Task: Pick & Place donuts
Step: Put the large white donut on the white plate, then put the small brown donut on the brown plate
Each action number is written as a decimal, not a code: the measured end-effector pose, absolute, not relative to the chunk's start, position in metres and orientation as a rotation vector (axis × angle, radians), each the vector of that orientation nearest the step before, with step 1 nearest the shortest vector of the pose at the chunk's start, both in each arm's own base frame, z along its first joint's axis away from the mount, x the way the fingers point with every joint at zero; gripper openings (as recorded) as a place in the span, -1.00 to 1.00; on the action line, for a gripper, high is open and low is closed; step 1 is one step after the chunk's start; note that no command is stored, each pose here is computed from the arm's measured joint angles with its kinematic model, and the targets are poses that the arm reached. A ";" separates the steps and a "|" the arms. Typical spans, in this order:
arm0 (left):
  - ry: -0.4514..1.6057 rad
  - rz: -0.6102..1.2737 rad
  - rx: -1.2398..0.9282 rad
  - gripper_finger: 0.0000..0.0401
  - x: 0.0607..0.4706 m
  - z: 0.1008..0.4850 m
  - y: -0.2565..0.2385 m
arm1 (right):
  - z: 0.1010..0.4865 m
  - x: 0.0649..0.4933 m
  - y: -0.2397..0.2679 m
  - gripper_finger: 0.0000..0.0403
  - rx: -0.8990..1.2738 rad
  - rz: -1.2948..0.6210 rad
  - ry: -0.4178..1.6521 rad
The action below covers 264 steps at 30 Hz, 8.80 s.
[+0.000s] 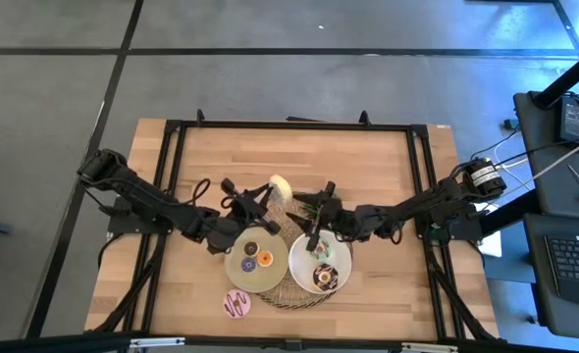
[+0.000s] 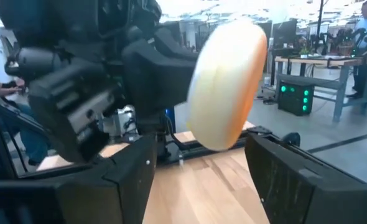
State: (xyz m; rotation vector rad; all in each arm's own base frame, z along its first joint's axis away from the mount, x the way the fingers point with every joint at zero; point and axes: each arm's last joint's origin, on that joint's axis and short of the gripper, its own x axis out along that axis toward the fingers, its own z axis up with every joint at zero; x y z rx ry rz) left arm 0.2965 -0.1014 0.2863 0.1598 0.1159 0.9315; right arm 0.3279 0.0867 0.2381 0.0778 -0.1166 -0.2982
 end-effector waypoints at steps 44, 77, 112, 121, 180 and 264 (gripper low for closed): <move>0.126 0.871 0.181 -0.60 0.298 0.286 -0.102 | 0.236 0.335 0.064 -0.86 0.052 -0.247 -0.097; 0.135 0.867 0.283 -0.21 0.257 0.288 -0.170 | 0.180 0.296 0.125 -0.87 0.690 0.080 0.722; 0.135 0.865 0.284 -0.23 0.257 0.288 -0.170 | 0.152 0.309 0.134 -0.43 0.760 0.136 0.759; 0.135 0.864 0.284 -0.24 0.257 0.288 -0.170 | 0.152 0.311 0.129 -0.24 0.777 0.154 0.773; 0.114 0.847 0.235 -0.25 0.260 0.288 -0.167 | 0.188 0.184 0.047 -0.27 0.565 -0.991 1.199; 0.234 0.445 -0.079 -0.41 0.288 0.264 -0.133 | 0.262 0.334 0.080 -0.88 0.077 -0.166 0.389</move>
